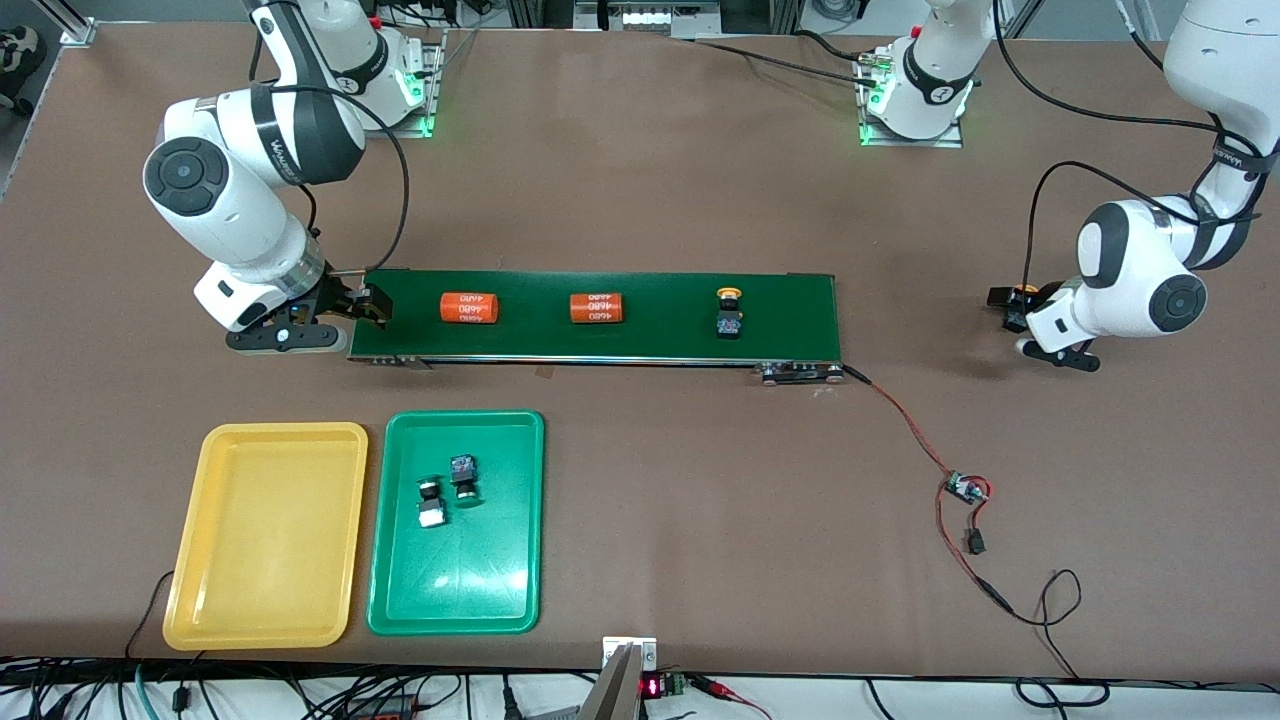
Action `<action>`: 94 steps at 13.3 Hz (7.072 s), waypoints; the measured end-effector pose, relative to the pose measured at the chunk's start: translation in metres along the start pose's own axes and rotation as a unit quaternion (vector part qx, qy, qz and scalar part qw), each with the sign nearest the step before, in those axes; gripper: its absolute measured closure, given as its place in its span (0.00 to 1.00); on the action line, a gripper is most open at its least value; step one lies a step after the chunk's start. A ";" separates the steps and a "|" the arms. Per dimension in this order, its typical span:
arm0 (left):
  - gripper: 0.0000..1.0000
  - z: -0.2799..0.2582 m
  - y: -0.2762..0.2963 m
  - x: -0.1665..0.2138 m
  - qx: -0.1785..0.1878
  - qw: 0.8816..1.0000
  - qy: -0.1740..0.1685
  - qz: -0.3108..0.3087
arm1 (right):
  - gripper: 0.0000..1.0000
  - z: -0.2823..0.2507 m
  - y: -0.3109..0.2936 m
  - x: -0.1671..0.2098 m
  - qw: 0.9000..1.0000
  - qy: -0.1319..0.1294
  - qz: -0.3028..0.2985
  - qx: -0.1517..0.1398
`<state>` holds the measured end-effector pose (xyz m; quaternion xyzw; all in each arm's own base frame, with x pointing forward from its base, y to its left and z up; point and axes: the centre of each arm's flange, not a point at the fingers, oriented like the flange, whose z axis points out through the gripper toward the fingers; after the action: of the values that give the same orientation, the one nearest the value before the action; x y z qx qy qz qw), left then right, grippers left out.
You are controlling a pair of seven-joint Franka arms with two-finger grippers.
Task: Sort buttons by color to trays
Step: 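Carry the button onto the belt end and open the left gripper, then move the right gripper over the belt while the left gripper withdraws, then grasp the orange-based button on the belt with the right gripper, then carry the orange-based button over the yellow tray with the right gripper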
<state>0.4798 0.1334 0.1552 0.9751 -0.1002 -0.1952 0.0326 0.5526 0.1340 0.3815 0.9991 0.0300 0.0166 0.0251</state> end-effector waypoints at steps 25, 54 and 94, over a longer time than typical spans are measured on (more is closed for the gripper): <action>0.56 -0.126 0.341 0.046 -0.044 0.994 0.020 -0.093 | 0.00 0.003 0.001 0.000 1.000 -0.003 0.001 -0.001; 0.00 -0.410 0.156 0.036 0.023 0.971 0.194 -0.135 | 0.00 0.061 -0.233 -0.084 0.998 -0.039 0.033 0.041; 0.00 -0.428 0.153 0.011 0.010 0.976 0.169 -0.140 | 0.60 0.087 -0.283 -0.018 0.994 -0.061 0.082 0.022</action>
<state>0.6272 -0.0078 0.5615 0.9986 0.0420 -0.0288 0.0118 0.5210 0.4109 0.2798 0.9976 -0.0533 -0.0434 0.0036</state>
